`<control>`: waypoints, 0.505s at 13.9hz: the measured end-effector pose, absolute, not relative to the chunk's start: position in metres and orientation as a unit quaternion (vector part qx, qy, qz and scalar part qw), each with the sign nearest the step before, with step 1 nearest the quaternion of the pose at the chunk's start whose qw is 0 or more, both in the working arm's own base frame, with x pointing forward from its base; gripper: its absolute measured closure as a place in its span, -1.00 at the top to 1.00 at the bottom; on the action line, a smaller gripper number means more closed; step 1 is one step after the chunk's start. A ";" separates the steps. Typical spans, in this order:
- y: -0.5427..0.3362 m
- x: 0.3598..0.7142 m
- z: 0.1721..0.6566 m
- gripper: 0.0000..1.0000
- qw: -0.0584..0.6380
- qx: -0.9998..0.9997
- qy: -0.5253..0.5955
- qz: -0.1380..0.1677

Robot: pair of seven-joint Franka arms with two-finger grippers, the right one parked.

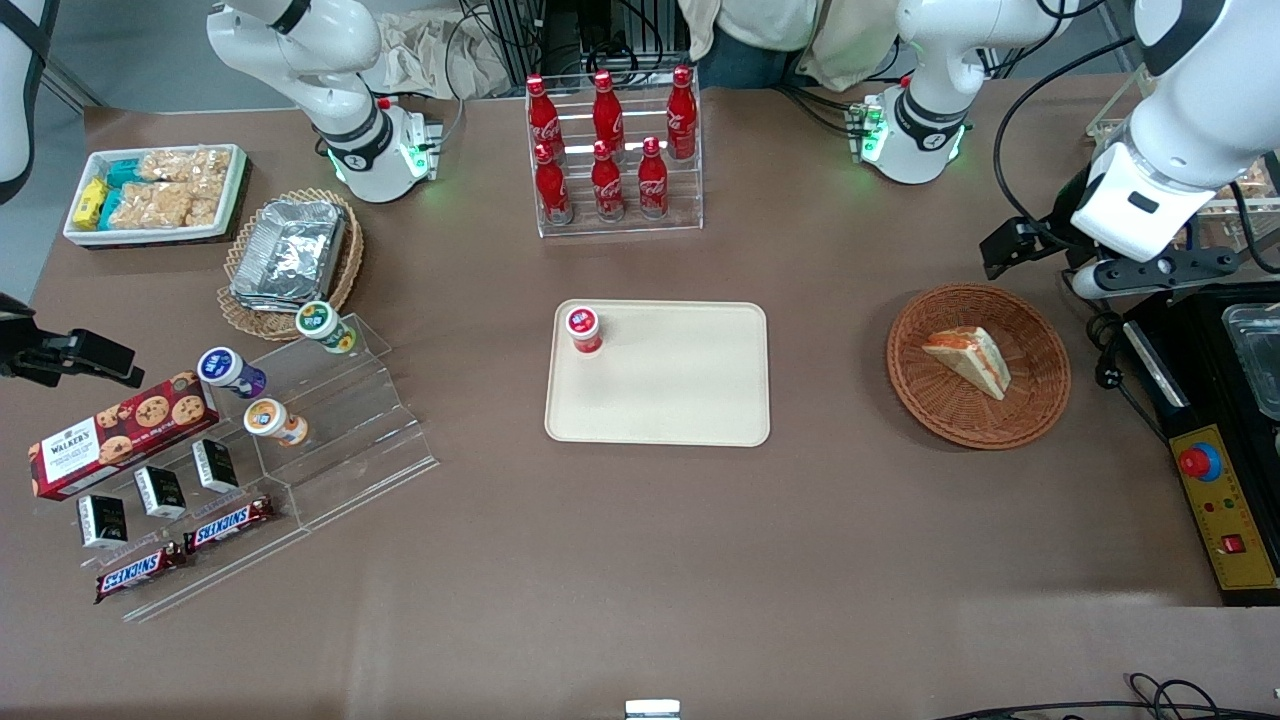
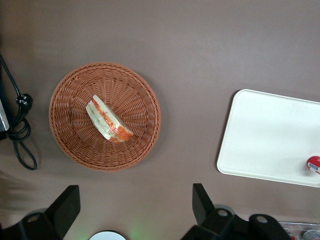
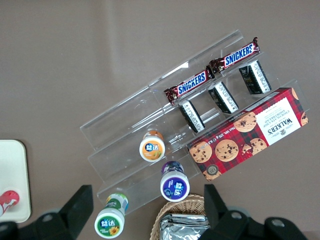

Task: Place sandwich from basket to tray
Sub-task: 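Move the left gripper over the wicker basket toward the sandwich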

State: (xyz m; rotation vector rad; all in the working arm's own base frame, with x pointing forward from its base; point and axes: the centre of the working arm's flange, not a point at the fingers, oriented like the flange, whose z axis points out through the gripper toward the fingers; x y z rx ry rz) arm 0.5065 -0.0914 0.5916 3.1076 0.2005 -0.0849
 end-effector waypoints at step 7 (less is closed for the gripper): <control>-0.082 0.507 0.596 1.00 0.011 0.985 0.172 -0.030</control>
